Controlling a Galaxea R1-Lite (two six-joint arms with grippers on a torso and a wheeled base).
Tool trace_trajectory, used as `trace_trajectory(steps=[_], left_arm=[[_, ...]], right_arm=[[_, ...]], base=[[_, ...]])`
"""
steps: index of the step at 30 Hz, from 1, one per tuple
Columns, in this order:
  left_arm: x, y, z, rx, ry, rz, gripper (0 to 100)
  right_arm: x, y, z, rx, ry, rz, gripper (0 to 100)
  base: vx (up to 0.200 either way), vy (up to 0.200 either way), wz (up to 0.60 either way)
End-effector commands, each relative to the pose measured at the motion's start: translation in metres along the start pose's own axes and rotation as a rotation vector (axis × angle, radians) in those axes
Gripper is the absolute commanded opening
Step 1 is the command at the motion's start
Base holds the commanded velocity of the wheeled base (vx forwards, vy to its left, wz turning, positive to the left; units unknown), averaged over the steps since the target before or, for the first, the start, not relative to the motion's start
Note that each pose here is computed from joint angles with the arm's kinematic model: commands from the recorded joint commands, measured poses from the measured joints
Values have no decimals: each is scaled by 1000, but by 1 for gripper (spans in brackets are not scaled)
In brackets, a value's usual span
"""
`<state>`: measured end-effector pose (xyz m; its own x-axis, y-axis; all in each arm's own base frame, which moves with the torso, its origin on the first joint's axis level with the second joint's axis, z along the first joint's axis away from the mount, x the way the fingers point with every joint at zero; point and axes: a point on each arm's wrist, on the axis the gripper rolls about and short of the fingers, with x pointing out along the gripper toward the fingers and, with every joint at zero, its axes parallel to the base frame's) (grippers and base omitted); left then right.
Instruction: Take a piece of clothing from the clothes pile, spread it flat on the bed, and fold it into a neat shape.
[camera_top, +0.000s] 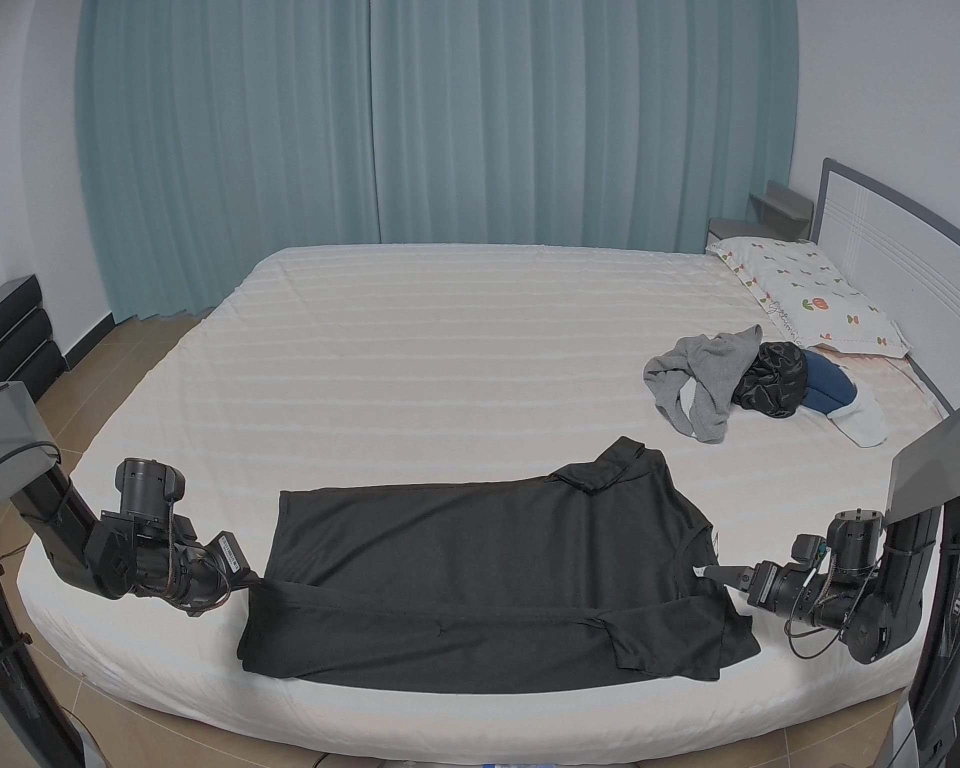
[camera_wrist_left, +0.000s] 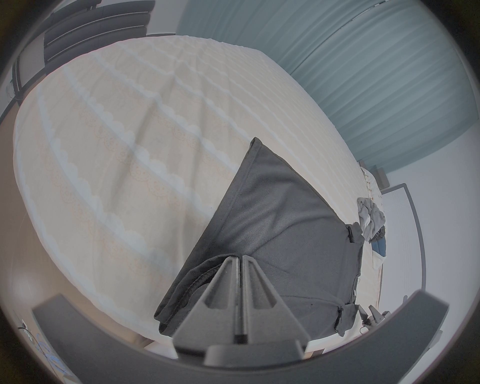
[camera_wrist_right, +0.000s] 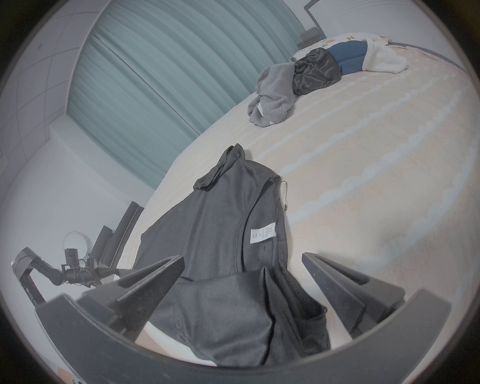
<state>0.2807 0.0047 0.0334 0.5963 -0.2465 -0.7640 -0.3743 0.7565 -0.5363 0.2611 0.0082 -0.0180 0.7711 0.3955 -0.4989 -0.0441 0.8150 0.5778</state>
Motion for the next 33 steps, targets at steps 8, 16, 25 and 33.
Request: trace_trajectory(steps=[8, 16, 25, 33], left_arm=[[0, 0, 0, -1, 2, 1, 0], [-1, 1, -1, 0, 1, 2, 0], [-18, -2, -5, 12, -23, -13, 0], [-38, -5, -10, 22, -58, -39, 0]], right_arm=[[2, -11, -22, -45, 88, -16, 0], [-7, -8, -19, -90, 70, -18, 0], [-24, -1, -10, -98, 25, -15, 0], [-39, 7, -6, -100, -3, -6, 0]], base=[[0, 0, 0], [0, 0, 0], [0, 0, 0], [0, 0, 0]])
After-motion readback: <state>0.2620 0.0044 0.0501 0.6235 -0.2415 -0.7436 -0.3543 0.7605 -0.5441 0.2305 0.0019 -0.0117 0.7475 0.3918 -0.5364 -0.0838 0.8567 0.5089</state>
